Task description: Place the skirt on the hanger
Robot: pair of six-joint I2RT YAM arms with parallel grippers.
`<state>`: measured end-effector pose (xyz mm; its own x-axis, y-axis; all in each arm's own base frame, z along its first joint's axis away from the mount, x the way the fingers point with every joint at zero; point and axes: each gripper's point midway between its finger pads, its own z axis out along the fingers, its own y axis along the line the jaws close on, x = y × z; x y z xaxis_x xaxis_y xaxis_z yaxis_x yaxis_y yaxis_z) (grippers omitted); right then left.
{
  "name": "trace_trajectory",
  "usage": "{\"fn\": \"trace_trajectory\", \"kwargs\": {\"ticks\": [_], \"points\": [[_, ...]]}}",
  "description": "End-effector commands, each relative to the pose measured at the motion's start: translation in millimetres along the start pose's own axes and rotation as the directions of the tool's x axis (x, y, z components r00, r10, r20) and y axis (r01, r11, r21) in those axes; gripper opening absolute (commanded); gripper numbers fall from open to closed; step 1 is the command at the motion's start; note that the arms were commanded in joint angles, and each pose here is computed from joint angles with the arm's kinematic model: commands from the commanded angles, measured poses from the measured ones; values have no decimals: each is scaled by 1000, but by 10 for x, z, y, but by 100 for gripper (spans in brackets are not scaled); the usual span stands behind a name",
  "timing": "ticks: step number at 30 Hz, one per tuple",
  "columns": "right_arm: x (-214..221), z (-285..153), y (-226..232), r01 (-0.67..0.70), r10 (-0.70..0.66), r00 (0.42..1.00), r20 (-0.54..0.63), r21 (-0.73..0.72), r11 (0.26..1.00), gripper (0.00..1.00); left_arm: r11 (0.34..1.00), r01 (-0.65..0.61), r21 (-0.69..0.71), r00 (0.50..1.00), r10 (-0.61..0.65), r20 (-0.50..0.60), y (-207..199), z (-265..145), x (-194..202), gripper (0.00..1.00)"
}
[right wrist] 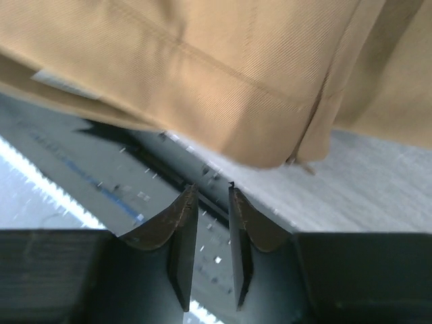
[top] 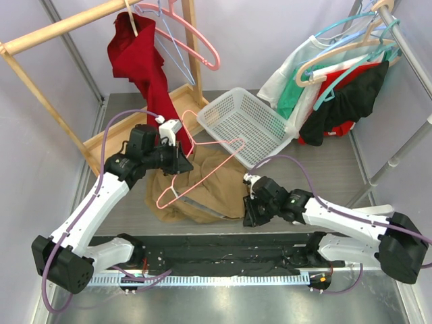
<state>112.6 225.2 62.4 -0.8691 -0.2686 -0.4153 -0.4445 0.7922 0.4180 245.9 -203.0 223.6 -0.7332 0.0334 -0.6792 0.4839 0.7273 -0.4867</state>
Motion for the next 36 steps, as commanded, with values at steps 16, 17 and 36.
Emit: {"fn": "trace_trajectory", "kwargs": {"ticks": [16,17,36], "points": [[-716,170,-234,-34,-21,956,292,180,983,49,1000,-11,14,999,10,52,-78,-83,-123,0],[-767,148,-213,-32,-24,952,306,179,983,49,1000,-8,14,999,8,50,-78,-83,-120,0],[-1044,211,-191,-87,3,924,383,200,976,47,998,14,60,999,-16,34,-111,-59,35,0]]}}
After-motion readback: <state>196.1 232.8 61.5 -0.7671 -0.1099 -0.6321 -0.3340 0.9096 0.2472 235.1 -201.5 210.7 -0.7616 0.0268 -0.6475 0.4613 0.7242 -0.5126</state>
